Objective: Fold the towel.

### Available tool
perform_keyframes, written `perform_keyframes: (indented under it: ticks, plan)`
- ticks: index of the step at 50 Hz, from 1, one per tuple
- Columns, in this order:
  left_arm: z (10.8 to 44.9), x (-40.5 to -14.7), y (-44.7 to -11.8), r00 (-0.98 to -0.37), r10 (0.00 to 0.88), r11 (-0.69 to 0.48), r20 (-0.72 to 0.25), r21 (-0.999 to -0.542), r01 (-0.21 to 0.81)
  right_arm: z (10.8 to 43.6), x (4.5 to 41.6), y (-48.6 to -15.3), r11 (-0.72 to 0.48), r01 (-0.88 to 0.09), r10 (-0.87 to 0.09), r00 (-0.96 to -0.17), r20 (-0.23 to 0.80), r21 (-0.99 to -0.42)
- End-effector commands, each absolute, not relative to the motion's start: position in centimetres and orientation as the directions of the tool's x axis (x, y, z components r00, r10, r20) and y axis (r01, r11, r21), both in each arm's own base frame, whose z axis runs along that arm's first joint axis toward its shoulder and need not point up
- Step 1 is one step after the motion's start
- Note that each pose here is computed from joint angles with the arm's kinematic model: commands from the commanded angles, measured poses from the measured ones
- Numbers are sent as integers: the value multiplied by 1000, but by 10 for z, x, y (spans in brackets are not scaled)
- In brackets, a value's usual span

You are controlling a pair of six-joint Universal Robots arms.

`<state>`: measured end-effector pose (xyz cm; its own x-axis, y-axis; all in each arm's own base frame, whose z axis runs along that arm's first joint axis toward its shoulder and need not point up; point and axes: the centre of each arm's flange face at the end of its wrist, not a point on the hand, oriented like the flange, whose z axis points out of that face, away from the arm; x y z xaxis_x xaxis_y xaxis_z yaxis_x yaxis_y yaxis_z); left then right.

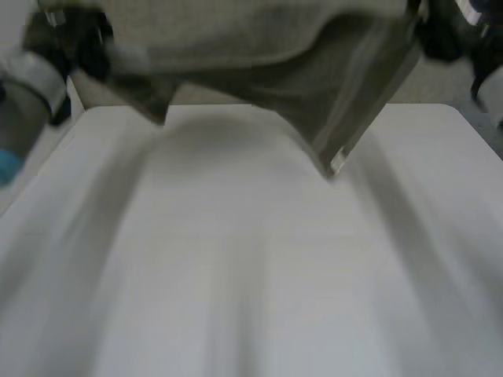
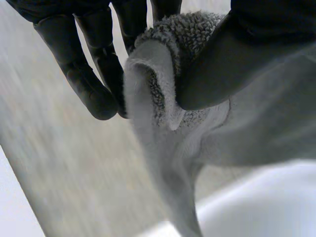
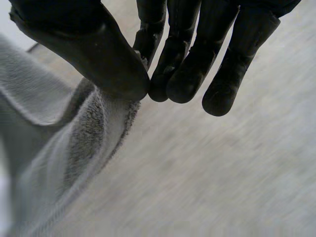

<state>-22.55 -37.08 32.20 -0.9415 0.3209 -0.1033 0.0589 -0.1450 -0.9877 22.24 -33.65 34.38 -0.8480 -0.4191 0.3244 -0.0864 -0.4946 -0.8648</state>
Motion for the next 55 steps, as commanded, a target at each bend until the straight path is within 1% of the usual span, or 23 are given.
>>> perform_keyframes:
  ticks: [1,3,4,6,7,8,9,11,12,14,16,25,39,41,49,55]
  plan:
    - [226,-214,-348,-900,424,25,-98,-992,120,267,212,-323,-299,-205,-526,-779,340,-932]
    - [191,-215,-329,-866,481,47,-138,-982,183,238,211,-307,-221,-279,-567,-743,356,-935]
    - [191,-215,-329,-866,481,47,-138,-982,183,238,211,-307,-220,-279,-567,-743,356,-935]
    - [165,-213,-309,-827,520,52,-214,-958,281,216,206,-293,-151,-360,-590,-714,376,-921]
    - [165,-213,-309,-827,520,52,-215,-958,282,216,206,-293,-151,-361,-590,-714,376,-920]
    - [154,-210,-301,-807,533,58,-255,-940,335,209,200,-289,-121,-394,-585,-713,386,-911]
    - [154,-210,-301,-807,533,58,-256,-940,336,203,195,-286,-90,-417,-586,-712,386,-904]
    - [141,-208,-287,-761,558,45,-333,-903,428,198,193,-282,-66,-432,-590,-710,384,-899]
    - [141,-208,-287,-760,558,45,-333,-902,428,198,193,-282,-66,-432,-590,-710,384,-899]
    - [132,-206,-279,-727,571,35,-382,-873,486,190,191,-275,-35,-439,-597,-711,371,-898]
    - [129,-206,-276,-718,577,36,-389,-866,499,187,191,-273,-25,-439,-602,-711,364,-898]
    - [122,-211,-270,-706,598,46,-379,-863,502,180,194,-267,-2,-434,-622,-705,341,-901]
    - [120,-224,-262,-686,593,-53,-421,-871,488,173,194,-263,20,-435,-633,-703,326,-900]
    - [118,-229,-258,-675,600,-76,-429,-871,486,173,194,-263,18,-435,-632,-703,327,-900]
    - [111,-240,-247,-644,630,-95,-435,-866,491,171,194,-263,11,-436,-630,-702,332,-900]
    - [112,-242,-249,-642,627,-104,-440,-865,491,170,194,-263,12,-436,-629,-703,333,-900]
